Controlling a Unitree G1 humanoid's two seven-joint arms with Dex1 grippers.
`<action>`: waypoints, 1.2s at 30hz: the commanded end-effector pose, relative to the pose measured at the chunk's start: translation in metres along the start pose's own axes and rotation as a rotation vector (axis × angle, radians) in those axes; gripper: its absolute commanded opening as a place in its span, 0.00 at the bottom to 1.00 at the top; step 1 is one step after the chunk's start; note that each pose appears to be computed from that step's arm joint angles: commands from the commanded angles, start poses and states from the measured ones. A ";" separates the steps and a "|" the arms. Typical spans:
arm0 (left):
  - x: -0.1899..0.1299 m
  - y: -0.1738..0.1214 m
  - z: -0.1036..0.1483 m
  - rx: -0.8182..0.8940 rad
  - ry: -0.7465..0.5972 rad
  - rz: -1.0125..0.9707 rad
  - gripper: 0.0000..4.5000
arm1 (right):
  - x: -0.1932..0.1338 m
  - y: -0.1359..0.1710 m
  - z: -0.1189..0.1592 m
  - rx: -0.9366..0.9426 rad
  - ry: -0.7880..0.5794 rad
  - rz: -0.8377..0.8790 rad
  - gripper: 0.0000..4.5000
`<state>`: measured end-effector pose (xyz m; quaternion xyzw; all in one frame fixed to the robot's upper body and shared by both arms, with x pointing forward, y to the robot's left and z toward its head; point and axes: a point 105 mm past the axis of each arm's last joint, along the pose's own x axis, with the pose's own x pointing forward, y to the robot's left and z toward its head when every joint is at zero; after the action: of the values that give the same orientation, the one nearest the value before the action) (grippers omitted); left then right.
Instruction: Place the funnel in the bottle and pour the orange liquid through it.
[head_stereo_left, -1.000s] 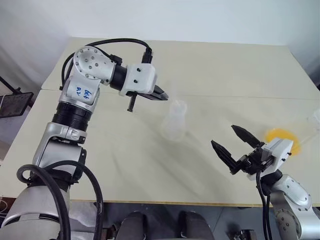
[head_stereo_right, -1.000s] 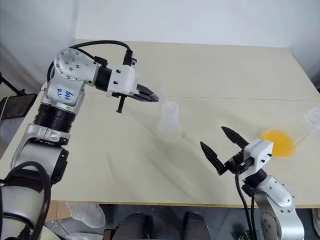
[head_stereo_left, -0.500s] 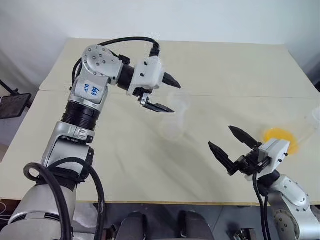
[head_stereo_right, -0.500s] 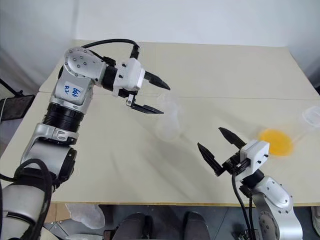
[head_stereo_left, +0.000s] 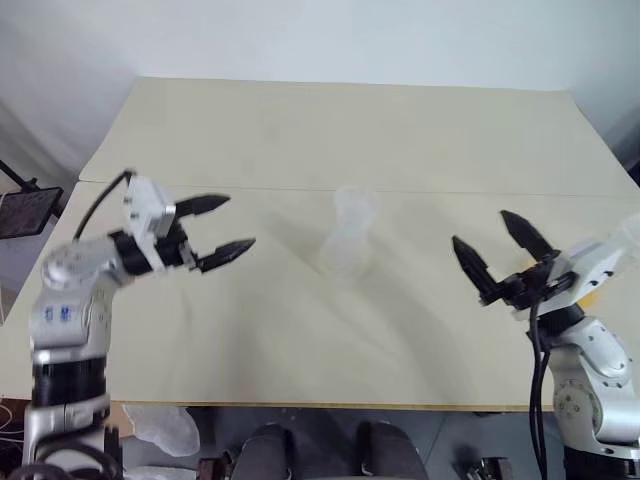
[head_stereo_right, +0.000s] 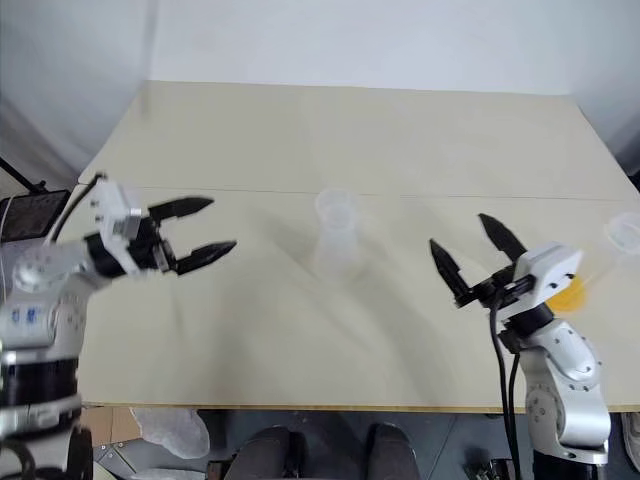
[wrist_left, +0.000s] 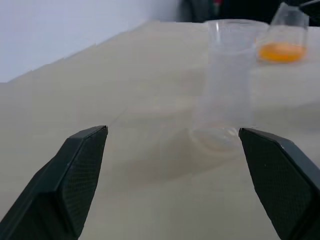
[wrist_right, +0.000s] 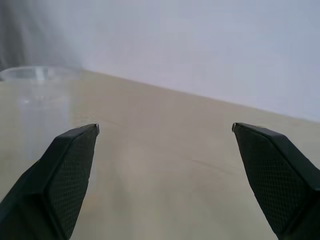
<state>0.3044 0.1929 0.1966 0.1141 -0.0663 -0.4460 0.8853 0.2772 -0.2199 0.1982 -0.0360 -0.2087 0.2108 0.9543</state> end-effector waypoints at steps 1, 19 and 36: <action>0.002 -0.022 0.003 0.014 -0.057 0.003 0.99 | -0.016 -0.018 0.015 -0.039 -0.018 -0.093 1.00; 0.073 -0.082 0.002 -0.002 -0.189 -0.308 0.99 | -0.171 -0.069 0.036 -0.099 0.169 -0.661 1.00; 0.060 -0.101 0.012 -0.057 -0.204 -0.228 0.99 | -0.106 -0.118 0.033 -0.094 0.298 -0.570 1.00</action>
<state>0.2640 0.0870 0.1731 0.0418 -0.1076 -0.5572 0.8223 0.2213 -0.3676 0.2055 -0.0470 -0.0843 -0.0755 0.9925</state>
